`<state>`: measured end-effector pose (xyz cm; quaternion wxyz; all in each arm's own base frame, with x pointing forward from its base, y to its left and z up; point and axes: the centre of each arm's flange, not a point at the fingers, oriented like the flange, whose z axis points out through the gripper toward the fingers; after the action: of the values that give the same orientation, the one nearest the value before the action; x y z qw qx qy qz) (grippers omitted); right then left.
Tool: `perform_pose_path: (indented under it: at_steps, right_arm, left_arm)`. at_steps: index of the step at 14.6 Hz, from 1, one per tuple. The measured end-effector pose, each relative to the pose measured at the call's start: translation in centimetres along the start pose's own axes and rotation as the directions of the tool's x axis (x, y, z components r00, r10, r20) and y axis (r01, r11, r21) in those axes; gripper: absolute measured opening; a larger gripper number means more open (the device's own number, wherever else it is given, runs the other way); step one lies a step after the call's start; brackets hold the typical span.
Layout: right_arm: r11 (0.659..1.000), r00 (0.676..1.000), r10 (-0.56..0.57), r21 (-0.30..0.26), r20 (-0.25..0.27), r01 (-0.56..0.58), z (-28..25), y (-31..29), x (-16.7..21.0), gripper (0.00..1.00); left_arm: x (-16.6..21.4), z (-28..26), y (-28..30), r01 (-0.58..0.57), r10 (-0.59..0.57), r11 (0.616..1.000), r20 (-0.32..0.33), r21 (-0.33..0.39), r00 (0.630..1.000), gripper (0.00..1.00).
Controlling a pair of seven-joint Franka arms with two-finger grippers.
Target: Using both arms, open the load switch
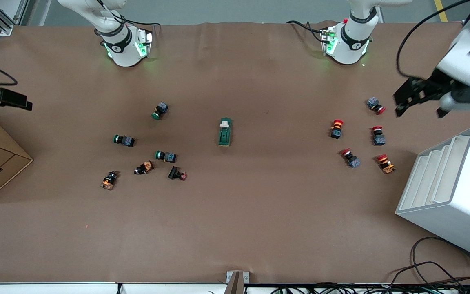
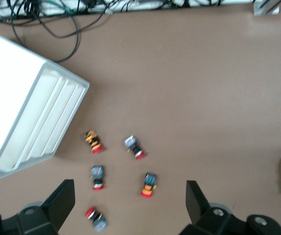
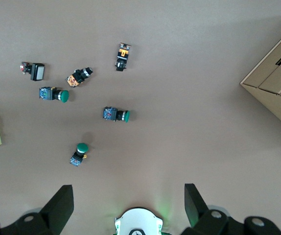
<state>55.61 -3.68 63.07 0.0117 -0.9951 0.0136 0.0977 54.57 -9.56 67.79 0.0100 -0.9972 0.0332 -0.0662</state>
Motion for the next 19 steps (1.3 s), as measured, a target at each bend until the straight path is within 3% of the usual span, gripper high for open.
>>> perform_pose_path:
  at_steps: [4, 8, 14, 19]
  right_arm:
    - [1.000, 0.999, -0.019, -0.014, -0.029, 0.019, -1.3, -1.0, -2.6, 1.00]
    - [0.998, 0.998, -0.047, -0.041, -0.045, 0.045, -1.4, -2.4, -3.7, 1.00]
    - [0.999, 0.998, -0.026, -0.036, -0.054, 0.025, -1.7, -1.3, -4.3, 1.00]
    - [0.999, 0.994, -0.029, -0.028, -0.105, 0.026, -3.0, -1.3, -5.1, 1.00]
  left_arm:
    - [-2.1, -1.0, -2.9, -0.013, 0.012, 1.000, 0.076, 0.006, 0.997, 1.00]
    - [-3.4, -1.4, -3.5, -0.019, 0.020, 1.000, 0.112, -0.013, 0.994, 1.00]
    - [-4.1, -1.2, -3.3, -0.026, 0.030, 0.999, 0.107, -0.031, 0.994, 1.00]
    - [-4.8, -0.9, -3.1, -0.021, 0.025, 0.999, 0.107, -0.041, 0.994, 1.00]
